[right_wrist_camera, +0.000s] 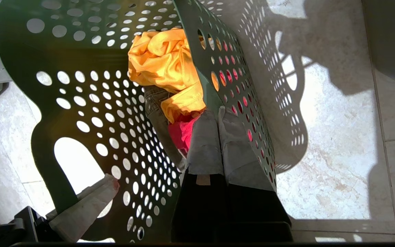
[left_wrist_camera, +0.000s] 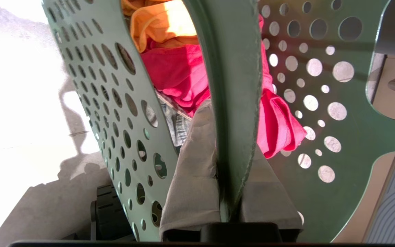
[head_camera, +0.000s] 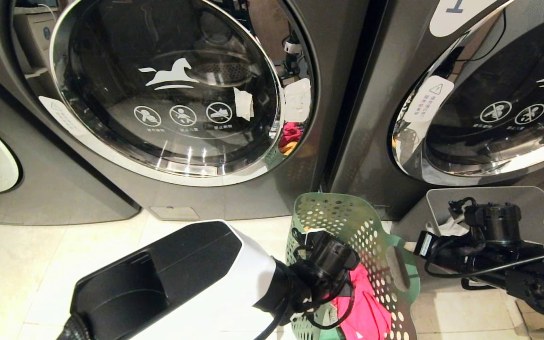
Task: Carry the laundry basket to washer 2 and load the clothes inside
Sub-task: Pick up the clothes basket and put it beside the washing machine
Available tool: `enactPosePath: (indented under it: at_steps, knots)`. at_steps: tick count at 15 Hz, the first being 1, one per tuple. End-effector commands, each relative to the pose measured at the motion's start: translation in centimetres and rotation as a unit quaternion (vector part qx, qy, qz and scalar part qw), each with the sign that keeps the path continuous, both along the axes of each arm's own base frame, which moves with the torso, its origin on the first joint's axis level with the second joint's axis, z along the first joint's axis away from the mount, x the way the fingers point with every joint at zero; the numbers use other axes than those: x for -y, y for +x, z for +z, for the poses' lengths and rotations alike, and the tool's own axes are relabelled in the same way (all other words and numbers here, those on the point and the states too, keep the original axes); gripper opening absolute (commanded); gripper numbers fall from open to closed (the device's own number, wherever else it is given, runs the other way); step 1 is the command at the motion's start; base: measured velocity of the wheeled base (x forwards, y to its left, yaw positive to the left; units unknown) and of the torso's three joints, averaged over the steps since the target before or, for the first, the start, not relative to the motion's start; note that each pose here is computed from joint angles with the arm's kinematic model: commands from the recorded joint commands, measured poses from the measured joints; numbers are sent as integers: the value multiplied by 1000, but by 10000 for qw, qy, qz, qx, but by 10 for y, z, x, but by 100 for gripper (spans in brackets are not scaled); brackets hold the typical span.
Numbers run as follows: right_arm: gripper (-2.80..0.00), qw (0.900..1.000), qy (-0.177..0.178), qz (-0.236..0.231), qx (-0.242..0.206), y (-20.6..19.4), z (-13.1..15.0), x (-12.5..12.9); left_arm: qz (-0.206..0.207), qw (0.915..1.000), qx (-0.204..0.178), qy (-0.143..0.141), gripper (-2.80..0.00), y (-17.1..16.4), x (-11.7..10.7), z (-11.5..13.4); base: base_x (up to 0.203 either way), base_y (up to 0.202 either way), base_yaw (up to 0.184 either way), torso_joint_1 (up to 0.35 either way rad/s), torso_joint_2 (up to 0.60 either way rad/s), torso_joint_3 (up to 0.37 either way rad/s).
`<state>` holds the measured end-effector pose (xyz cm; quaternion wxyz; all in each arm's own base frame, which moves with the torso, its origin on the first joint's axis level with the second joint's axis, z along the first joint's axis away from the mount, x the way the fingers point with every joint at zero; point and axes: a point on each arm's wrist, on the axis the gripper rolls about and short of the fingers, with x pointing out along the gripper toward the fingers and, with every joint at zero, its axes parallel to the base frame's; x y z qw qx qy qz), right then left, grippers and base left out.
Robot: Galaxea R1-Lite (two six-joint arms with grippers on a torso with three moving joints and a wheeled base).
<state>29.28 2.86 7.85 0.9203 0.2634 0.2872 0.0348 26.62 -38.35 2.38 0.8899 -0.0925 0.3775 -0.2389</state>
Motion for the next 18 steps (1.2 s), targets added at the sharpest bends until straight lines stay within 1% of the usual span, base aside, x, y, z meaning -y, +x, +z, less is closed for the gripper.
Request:
enactPosePath:
  at_steps: [1,3,5,6,7,10,12,14,16,18]
  knots:
    - [-280,10000,20,-1,29,-3,2,0,-1,10000,15,-16,-280,-2,1,1,0,0,0,0,0,0]
    - [-280,10000,9,-8,47,-5,4,1,51,10000,49,-7,-280,-2,1,2,0,0,0,0,0,0]
    - [-280,10000,19,-15,11,-9,3,1,352,9991,234,102,-280,0,1,-2,0,0,0,0,0,0]
    - [-280,10000,11,-4,-3,-10,2,1,431,9984,287,223,-127,-3,2,-8,0,0,0,0,0,0]
    - [-280,10000,12,-4,5,-10,3,1,543,9973,351,349,0,-3,3,-14,0,0,0,0,0,0]
    - [-280,10000,25,-10,85,-12,8,1,572,9968,372,415,0,-5,3,-16,0,0,0,0,0,0]
    - [-280,9999,29,27,97,-14,10,1,642,9961,430,433,0,-5,0,-9,0,0,0,0,0,0]
    - [-280,10000,11,18,57,-15,8,1,766,9947,573,376,0,-6,-3,7,0,0,0,0,0,0]
    - [-280,9998,-127,111,-45,-19,4,1,788,9944,644,282,0,-10,-10,26,0,0,0,0,0,0]
    - [-280,9997,-183,135,-100,-21,3,1,833,9938,633,386,0,-15,-20,34,0,0,0,0,0,0]
